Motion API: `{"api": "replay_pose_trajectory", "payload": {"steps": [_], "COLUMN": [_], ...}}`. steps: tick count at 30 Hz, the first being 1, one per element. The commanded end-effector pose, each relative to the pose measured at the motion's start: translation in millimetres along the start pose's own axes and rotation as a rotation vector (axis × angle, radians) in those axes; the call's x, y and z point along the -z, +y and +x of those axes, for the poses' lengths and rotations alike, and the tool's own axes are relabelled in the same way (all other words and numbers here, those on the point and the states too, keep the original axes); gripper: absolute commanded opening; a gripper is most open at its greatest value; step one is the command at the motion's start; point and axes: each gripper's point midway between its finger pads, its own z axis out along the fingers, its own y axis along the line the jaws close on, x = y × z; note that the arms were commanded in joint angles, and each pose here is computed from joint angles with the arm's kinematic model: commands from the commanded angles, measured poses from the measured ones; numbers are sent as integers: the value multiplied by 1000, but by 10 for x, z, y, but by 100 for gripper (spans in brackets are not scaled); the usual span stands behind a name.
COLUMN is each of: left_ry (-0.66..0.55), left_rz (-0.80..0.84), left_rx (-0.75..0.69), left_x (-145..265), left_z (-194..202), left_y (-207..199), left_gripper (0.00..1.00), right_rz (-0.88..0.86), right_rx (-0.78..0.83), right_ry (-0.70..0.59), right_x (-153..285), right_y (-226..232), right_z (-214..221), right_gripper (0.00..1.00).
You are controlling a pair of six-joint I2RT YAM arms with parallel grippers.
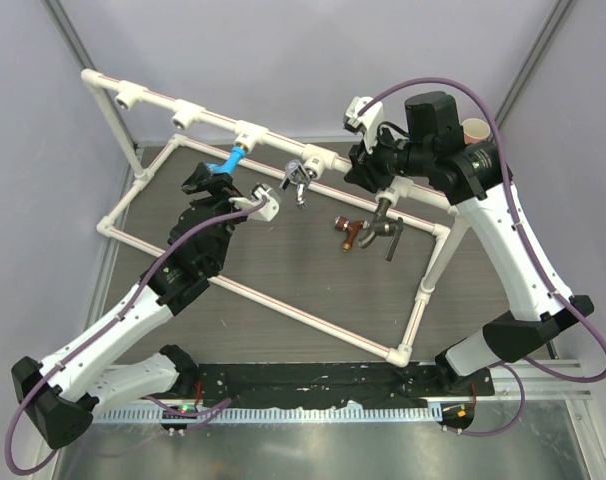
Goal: Install the water faucets
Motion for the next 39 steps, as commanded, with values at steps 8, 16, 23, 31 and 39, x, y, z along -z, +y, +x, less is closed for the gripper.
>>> {"api": "replay_pose_trajectory", "payload": {"steps": [8,16,23,31,39], "left_ry": [-104,29,-8,-43,-55], "left_rz": [59,48,-125,-91,-86], "left_rx": [623,1190,1749,2132,2340], "left_x": [474,713,839,606,281], "left_z": [-194,-104,-7,-144,-60], "left_y": [254,301,639,571,400], "left_gripper": [100,100,100,100,96], "right_rz": [-12,-13,-16,-16,-12], "right_rx": [-65,-68,-66,-61,-57], "right_ry": [-12,-7,-8,-11,-9], "right_x": [-88,-110,-112,-103,-97], "right_y": [35,25,32,35,32], "right_z": [-30,-13,-16,-23,-13], "right_gripper": [1,1,1,1,1]}}
